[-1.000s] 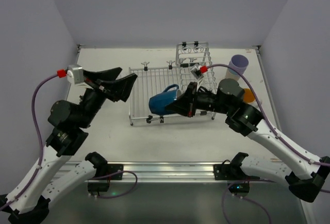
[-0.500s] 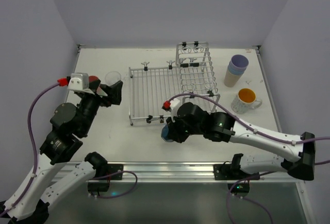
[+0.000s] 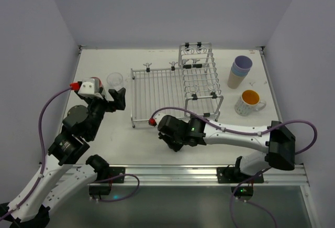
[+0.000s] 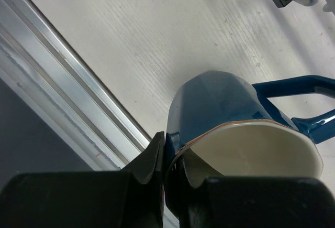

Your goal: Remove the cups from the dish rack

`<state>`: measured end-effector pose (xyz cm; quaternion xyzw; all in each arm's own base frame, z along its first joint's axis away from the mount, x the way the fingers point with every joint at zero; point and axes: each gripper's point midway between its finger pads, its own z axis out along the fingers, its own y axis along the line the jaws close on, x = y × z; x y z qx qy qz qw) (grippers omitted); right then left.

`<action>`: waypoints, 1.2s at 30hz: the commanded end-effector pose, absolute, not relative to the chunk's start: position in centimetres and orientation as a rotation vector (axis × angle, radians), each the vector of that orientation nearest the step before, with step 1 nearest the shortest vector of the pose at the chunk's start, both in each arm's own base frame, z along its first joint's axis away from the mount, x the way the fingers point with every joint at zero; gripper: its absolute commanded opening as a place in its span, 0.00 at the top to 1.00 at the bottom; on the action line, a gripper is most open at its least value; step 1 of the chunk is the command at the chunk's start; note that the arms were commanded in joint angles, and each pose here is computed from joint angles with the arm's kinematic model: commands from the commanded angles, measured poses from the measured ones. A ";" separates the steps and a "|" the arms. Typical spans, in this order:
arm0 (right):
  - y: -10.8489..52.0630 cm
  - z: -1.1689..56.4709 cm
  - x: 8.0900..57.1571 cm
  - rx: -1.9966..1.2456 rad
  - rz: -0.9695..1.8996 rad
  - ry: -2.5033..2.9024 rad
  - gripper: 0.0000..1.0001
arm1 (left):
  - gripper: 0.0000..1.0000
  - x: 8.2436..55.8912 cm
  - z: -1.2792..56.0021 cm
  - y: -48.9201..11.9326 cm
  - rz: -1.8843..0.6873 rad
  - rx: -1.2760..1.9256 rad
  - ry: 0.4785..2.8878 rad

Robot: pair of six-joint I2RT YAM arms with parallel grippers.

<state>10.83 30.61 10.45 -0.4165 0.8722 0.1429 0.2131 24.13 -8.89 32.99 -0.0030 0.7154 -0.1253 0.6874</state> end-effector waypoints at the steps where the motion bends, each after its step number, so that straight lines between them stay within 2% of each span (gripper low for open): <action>1: 32.8 12.9 12.0 -1.167 0.420 2.316 1.00 | 0.00 24.3 33.2 -8.2 -0.240 -0.016 1.577; 6: 33.1 11.7 11.9 -1.204 0.390 2.336 0.97 | 0.00 24.1 33.2 -8.1 -0.244 -0.015 1.572; 13: 33.3 10.7 11.6 -1.243 0.388 2.355 0.84 | 0.00 23.7 33.6 -7.8 -0.256 -0.025 1.554; 17: 33.3 10.7 11.6 -1.247 0.389 2.353 0.75 | 0.00 23.7 33.6 -7.7 -0.251 -0.028 1.554; 20: 33.5 11.5 11.7 -1.235 0.401 2.338 0.64 | 0.00 23.7 33.6 -7.8 -0.255 -0.026 1.554; 22: 33.5 12.2 11.8 -1.224 0.409 2.324 0.51 | 0.00 23.7 33.6 -7.7 -0.255 -0.027 1.553; 24: 33.4 13.5 11.8 -1.203 0.433 2.304 0.45 | 0.00 23.6 33.8 -7.7 -0.258 -0.029 1.548; 25: 33.5 14.3 11.9 -1.189 0.449 2.292 0.38 | 0.00 23.6 33.9 -7.8 -0.259 -0.028 1.545; 27: 33.3 16.4 12.0 -1.153 0.487 2.245 0.31 | 0.00 23.7 34.0 -7.8 -0.262 -0.025 1.545; 28: 33.3 17.5 12.1 -1.138 0.505 2.222 0.22 | 0.00 23.6 34.4 -7.9 -0.271 -0.024 1.538; 31: 32.9 21.5 12.3 -1.075 0.585 2.117 0.11 | 0.00 23.6 35.0 -8.3 -0.295 -0.019 1.530; 32: 32.8 22.7 12.4 -1.054 0.606 2.082 0.01 | 0.00 23.4 35.6 -8.4 -0.311 -0.019 1.519; 36: 29.8 30.9 14.2 -0.836 0.657 1.832 0.01 | 0.00 22.7 37.7 -9.2 -0.385 0.012 1.470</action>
